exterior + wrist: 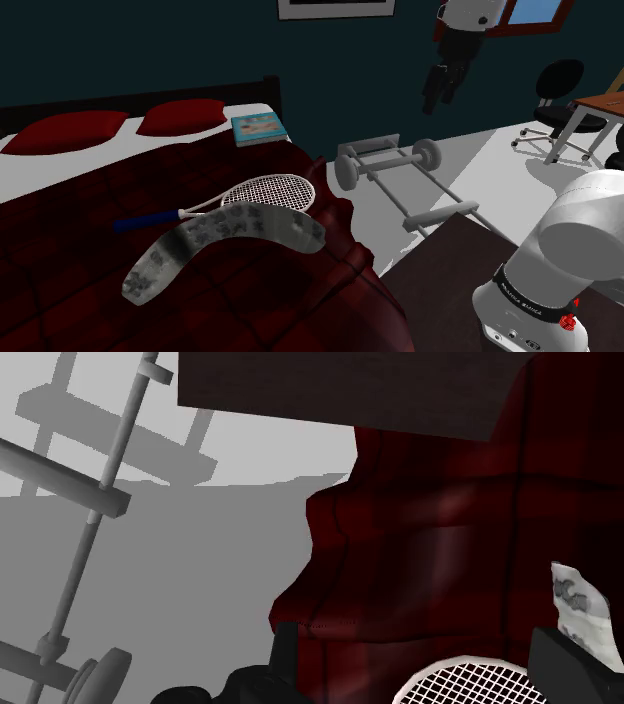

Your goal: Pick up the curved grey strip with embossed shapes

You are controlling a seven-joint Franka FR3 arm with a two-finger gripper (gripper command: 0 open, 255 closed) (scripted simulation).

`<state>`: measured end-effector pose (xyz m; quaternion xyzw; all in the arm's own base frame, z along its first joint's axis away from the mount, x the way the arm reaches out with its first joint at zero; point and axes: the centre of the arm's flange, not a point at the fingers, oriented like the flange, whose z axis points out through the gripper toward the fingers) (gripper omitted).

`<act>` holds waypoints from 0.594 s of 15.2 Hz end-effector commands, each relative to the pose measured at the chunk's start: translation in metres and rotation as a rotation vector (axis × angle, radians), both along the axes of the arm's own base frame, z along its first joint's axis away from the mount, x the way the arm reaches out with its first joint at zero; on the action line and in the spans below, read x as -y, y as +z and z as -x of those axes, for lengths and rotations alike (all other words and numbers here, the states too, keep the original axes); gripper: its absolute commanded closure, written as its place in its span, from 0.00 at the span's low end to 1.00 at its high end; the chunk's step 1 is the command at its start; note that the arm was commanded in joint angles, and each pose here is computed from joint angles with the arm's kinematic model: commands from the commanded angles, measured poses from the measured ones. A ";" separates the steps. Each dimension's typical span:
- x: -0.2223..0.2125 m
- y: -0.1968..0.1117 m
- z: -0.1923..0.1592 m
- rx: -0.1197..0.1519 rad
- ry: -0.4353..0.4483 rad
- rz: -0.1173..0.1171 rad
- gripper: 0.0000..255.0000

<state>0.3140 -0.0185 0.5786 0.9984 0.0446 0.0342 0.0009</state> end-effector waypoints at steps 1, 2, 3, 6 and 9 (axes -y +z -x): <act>0.000 0.000 0.000 0.000 0.000 0.000 0.00; -0.007 -0.006 -0.010 -0.001 0.020 -0.002 0.00; -0.014 -0.012 -0.019 -0.002 0.039 -0.003 0.00; -0.036 -0.029 -0.046 -0.005 0.098 -0.009 0.00; -0.059 -0.047 -0.072 -0.008 0.157 -0.014 0.00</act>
